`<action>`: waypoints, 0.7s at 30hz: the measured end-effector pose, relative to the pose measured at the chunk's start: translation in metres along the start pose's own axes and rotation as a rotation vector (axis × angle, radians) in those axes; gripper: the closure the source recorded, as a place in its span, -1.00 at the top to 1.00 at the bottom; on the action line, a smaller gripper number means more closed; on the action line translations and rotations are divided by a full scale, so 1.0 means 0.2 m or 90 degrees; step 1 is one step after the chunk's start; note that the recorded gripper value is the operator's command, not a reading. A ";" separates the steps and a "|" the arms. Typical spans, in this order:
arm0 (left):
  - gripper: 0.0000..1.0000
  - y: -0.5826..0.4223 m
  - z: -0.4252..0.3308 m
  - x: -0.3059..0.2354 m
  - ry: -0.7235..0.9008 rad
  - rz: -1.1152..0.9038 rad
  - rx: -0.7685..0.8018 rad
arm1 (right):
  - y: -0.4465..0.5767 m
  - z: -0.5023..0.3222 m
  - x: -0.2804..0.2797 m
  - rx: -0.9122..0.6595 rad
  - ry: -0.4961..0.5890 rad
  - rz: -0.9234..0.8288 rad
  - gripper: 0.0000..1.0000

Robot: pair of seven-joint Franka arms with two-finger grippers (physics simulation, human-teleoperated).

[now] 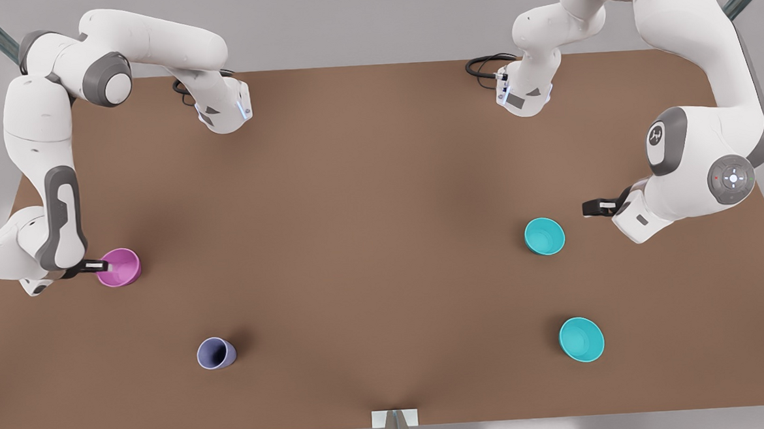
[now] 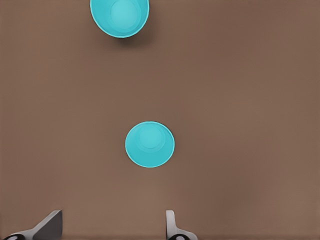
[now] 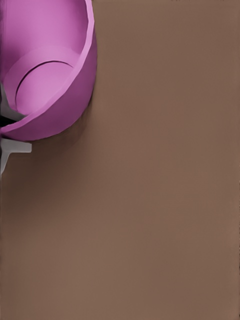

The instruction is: Stack the blue bowl on the pink bowl

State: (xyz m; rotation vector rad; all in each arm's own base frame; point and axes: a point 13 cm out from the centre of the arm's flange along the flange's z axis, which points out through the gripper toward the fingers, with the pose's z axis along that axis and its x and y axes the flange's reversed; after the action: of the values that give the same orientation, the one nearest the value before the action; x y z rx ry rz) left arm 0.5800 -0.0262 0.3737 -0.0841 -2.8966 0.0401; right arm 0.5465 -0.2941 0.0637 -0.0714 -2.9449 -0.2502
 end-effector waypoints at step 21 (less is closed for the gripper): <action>1.00 0.00 0.00 0.00 -0.002 -0.001 0.000 | 3.85 0.03 -0.09 -0.199 0.026 -0.208 -0.57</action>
State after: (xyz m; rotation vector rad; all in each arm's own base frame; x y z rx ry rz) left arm 0.5804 -0.0252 0.3743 -0.0807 -2.8991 0.0401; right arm 0.6126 0.4644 0.1795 0.3699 -2.8365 -0.7467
